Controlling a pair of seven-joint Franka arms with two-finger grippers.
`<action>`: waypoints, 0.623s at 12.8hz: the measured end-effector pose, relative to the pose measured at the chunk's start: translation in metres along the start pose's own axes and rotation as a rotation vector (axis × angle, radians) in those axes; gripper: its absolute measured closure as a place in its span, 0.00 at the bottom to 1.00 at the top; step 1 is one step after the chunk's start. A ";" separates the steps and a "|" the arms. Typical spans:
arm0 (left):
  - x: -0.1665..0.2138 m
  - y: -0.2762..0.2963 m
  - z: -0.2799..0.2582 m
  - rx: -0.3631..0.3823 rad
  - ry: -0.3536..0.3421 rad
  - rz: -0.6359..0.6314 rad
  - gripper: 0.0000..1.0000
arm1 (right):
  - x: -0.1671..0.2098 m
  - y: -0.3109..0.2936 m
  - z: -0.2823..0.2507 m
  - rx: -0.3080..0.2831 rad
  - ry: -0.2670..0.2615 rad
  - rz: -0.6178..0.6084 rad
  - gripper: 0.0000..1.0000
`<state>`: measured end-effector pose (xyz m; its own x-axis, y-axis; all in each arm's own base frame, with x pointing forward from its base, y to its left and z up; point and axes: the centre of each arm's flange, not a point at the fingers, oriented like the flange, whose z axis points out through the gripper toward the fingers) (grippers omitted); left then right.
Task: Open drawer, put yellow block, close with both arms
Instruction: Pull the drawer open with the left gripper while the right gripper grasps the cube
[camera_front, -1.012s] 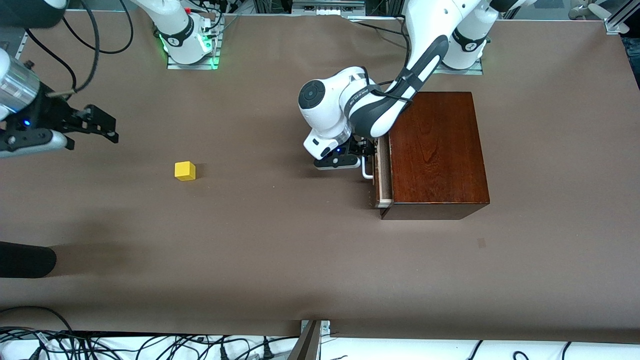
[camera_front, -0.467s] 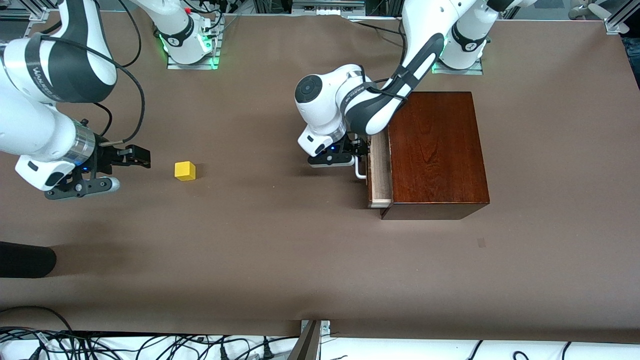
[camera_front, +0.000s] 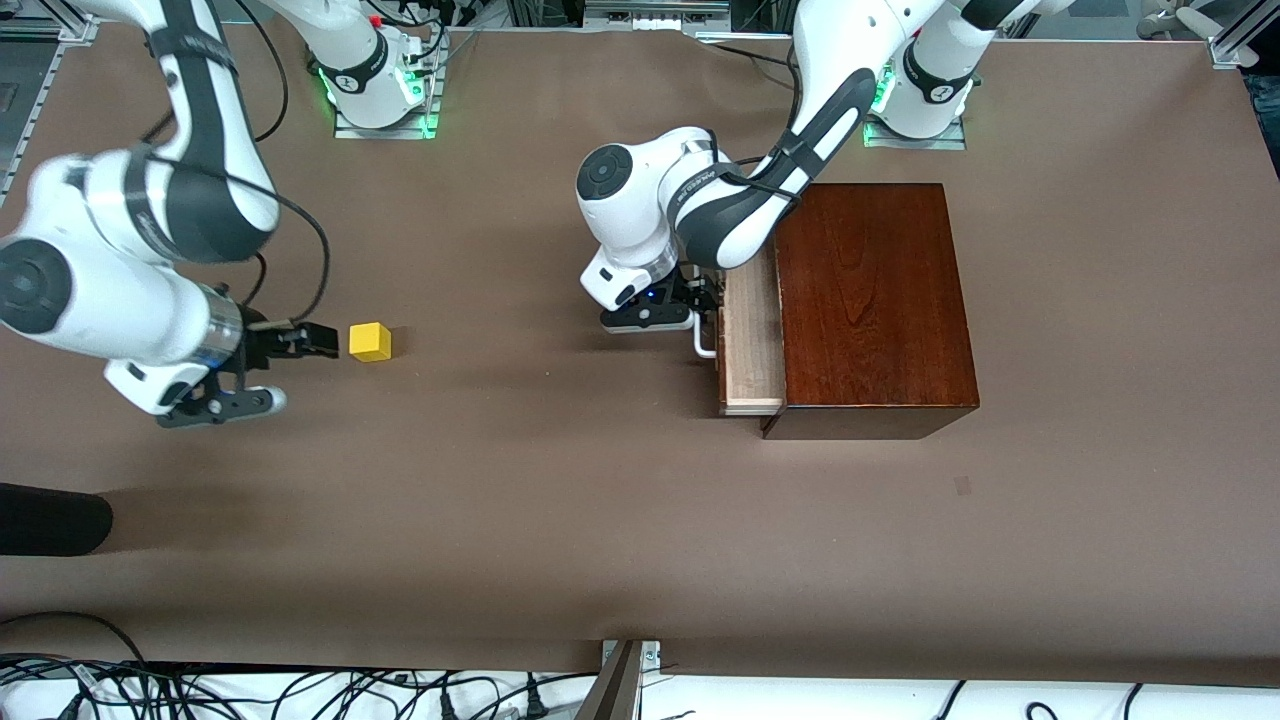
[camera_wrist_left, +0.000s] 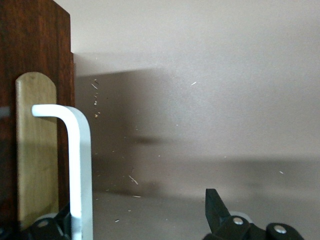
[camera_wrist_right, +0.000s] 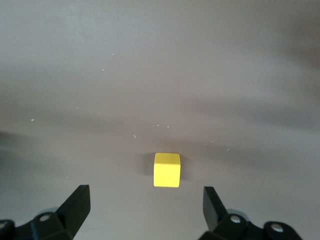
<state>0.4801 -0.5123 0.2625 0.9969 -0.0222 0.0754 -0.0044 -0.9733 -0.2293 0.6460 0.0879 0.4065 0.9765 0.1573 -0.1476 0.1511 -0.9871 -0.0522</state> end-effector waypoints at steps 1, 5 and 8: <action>0.001 0.002 -0.003 -0.017 -0.004 -0.007 0.00 | 0.001 0.001 0.002 -0.001 0.001 0.001 0.00; -0.001 0.016 -0.016 -0.062 0.010 -0.004 0.00 | -0.002 0.002 0.014 0.001 -0.022 0.004 0.00; 0.001 0.020 -0.024 -0.086 0.019 -0.007 0.00 | -0.004 0.007 0.043 -0.002 -0.003 0.014 0.00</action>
<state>0.4787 -0.5376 0.2813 0.9953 -0.0189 0.0954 -0.0050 -0.9895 -0.1441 0.6368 0.0816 0.3647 0.9779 0.1437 -0.1517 0.1379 -0.9893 -0.0482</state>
